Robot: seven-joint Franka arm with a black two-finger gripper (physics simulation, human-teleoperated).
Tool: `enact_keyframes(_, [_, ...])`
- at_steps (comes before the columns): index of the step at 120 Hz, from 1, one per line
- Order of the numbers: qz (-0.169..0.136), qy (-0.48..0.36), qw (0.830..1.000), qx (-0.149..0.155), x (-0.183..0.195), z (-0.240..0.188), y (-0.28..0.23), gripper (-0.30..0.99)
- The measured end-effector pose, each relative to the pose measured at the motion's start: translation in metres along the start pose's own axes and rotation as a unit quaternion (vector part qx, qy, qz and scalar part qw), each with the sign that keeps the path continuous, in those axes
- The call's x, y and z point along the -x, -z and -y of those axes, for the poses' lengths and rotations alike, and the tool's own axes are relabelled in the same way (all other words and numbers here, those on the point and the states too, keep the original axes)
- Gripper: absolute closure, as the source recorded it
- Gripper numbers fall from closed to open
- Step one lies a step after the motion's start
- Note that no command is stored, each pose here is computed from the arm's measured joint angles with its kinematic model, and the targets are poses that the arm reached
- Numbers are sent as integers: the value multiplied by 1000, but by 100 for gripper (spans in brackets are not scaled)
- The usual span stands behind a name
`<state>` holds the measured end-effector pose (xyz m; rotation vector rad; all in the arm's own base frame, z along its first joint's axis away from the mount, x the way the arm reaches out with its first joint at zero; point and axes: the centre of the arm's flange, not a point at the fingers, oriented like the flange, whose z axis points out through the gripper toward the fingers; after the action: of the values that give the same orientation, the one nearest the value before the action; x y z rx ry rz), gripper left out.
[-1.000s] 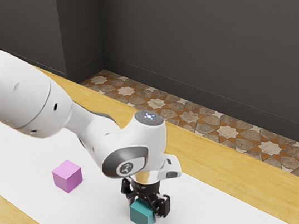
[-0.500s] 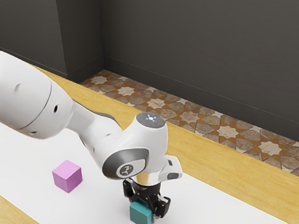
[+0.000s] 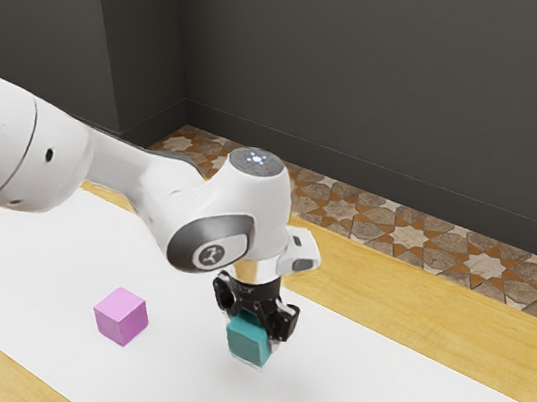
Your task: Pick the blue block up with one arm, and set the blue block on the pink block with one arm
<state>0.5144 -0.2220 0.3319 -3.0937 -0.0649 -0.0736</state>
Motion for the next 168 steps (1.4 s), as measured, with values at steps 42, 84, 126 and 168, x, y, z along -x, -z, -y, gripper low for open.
enact_keyframes(42, [-7,35,999,13,45,107,64,35])
enact_keyframes(84, [3,4,1000,24,85,153,71,35])
enact_keyframes(126, [15,-26,999,13,101,211,57,35])
enact_keyframes(168, [31,-58,997,-27,65,246,40,35])
